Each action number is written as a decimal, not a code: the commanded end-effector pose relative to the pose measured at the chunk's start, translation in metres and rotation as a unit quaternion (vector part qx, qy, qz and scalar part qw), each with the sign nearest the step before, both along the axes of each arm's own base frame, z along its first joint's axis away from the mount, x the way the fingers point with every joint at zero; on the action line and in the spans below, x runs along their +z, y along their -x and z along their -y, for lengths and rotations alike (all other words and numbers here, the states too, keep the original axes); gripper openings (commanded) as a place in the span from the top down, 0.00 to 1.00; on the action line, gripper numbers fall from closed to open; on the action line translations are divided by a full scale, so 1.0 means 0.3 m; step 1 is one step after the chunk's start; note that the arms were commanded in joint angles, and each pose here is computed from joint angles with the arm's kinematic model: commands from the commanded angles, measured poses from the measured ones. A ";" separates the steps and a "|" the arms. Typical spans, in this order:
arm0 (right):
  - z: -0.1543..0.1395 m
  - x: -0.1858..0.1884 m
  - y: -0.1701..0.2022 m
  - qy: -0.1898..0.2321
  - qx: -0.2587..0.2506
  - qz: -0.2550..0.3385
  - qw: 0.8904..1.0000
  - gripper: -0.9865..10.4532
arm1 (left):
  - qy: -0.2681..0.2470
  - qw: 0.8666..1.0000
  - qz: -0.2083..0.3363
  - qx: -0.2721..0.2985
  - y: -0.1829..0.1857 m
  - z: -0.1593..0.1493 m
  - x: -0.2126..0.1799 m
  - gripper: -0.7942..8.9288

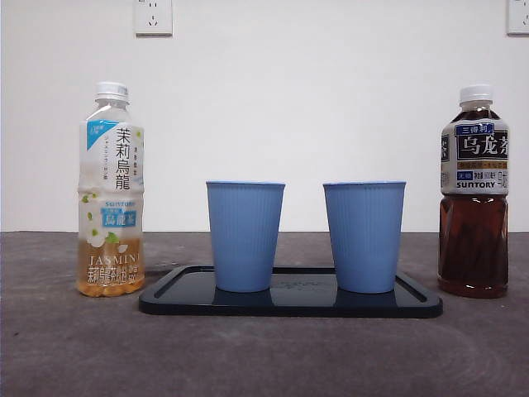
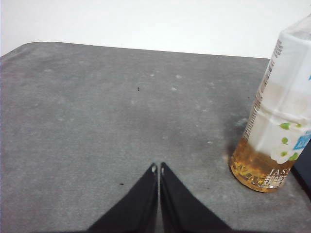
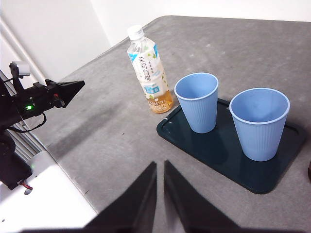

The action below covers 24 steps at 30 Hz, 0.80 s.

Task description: Pour the drink into the cup

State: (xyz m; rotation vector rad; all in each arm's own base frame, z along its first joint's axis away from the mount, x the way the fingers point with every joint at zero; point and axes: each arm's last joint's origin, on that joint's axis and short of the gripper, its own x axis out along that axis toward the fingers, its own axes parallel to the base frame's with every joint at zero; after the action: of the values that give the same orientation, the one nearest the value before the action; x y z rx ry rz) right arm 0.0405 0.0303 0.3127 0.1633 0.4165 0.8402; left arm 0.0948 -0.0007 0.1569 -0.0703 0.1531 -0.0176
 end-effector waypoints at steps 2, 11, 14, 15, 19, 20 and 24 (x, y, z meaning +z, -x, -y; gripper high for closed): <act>0.003 0.016 0.004 -0.006 -0.006 0.009 1.000 0.89 | 0.001 1.000 -0.013 0.002 -0.003 -0.001 -0.025 0.91; 0.042 -0.026 -0.056 0.035 -0.191 0.039 0.980 0.90 | 0.001 1.000 -0.013 0.002 -0.003 -0.001 -0.025 0.91; 0.060 -0.072 -0.098 0.045 -0.280 0.076 0.956 0.90 | 0.001 1.000 -0.013 0.002 -0.003 -0.001 -0.025 0.91; 0.068 -0.096 -0.113 0.047 -0.311 0.096 0.944 0.90 | 0.001 1.000 -0.013 0.002 -0.003 -0.001 -0.025 0.91; 0.085 -0.208 -0.157 0.039 -0.366 0.178 0.913 0.90 | 0.001 1.000 -0.013 0.002 -0.003 -0.001 -0.025 0.91; 0.087 -0.237 -0.163 0.035 -0.369 0.195 0.908 0.90 | 0.001 1.000 -0.013 0.002 -0.003 -0.001 -0.025 0.91; 0.094 -0.355 -0.176 0.032 -0.381 0.213 0.899 0.90 | 0.001 1.000 -0.013 0.002 -0.003 -0.001 -0.025 0.91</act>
State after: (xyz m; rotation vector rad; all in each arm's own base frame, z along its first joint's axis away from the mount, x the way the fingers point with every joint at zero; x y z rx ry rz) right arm 0.0930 0.0025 0.2097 0.0803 -0.0389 0.0795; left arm 0.0948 -0.0007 0.1569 -0.0703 0.1535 -0.0176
